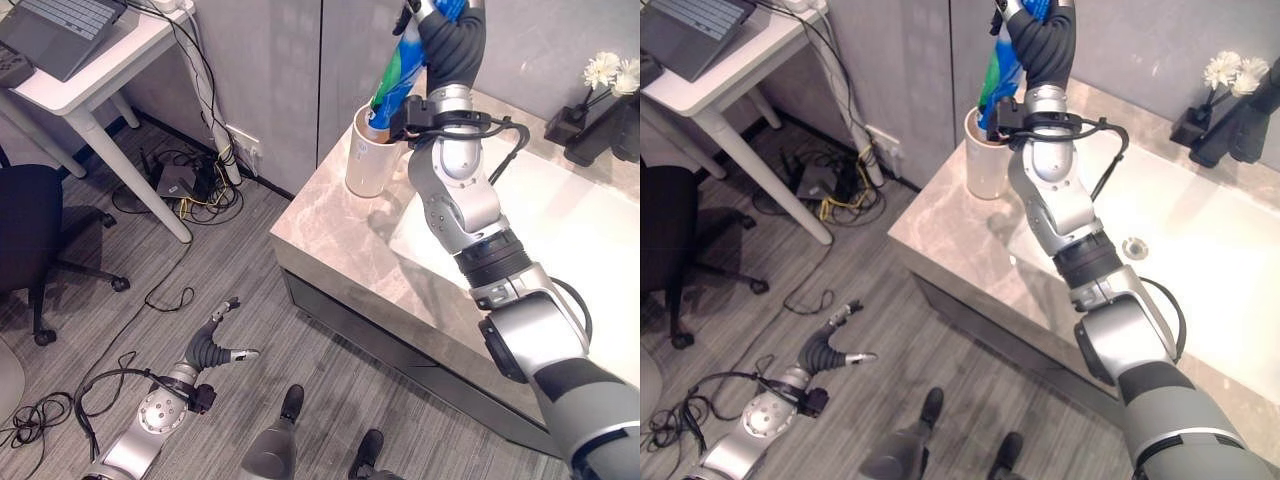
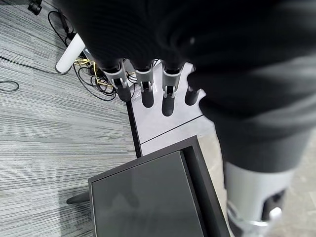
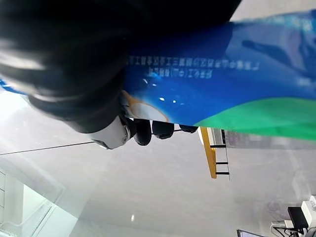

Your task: Put brush and paste in cup on sink, flatten towel.

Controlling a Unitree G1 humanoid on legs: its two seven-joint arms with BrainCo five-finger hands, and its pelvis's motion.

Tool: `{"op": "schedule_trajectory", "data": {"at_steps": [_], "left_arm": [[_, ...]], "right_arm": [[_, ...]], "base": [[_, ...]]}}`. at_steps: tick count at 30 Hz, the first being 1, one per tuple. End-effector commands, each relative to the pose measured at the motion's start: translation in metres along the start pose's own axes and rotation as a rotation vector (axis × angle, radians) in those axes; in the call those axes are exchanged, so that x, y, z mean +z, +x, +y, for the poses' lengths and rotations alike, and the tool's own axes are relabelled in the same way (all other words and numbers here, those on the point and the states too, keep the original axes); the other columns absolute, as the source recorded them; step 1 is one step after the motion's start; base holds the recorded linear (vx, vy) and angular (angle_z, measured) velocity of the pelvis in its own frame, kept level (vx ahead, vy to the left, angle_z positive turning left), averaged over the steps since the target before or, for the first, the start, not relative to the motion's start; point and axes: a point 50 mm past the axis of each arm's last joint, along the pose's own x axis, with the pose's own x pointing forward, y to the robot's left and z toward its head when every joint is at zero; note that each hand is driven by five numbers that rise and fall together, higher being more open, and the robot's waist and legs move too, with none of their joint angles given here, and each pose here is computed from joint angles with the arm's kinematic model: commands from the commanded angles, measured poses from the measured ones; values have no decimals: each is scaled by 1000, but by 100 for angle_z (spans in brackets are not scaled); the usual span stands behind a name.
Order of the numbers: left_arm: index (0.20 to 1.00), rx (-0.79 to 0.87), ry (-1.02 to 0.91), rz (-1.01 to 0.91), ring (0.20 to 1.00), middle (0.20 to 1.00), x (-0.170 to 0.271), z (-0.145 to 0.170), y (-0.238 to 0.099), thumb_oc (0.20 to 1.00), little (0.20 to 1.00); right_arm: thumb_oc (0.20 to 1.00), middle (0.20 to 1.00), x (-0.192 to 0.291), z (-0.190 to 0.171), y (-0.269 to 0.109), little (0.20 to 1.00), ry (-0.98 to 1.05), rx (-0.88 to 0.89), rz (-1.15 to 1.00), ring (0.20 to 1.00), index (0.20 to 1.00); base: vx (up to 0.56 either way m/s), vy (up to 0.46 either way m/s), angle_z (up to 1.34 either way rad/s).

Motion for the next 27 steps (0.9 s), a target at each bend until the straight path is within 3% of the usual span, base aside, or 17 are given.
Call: {"op": "schedule_trajectory", "data": {"at_steps": [1,5,6,26,27], "left_arm": [[1000,-8,93,-80,1000,1000,13,11,-2,1000,1000],[1000,-4,96,-77,1000,1000,12,11,-2,1000,1000],[1000,-1,234,-117,1000,1000,18,16,0,1000,1000],[1000,2,222,-90,1000,1000,12,15,-2,1000,1000],[1000,5,226,-92,1000,1000,12,15,-2,1000,1000]], "right_arm": [[200,200,33,6,7,200,-35,40,-172,200,200],[200,200,33,7,4,200,-71,61,-178,200,200],[200,200,30,7,1,200,-113,84,-178,200,200],[200,200,10,7,-5,200,-102,64,-93,200,200],[385,385,12,8,-4,385,-142,82,-105,385,385]], "base": [[0,0,0],[0,0,0],[0,0,0],[0,0,0],[0,0,0]]}}
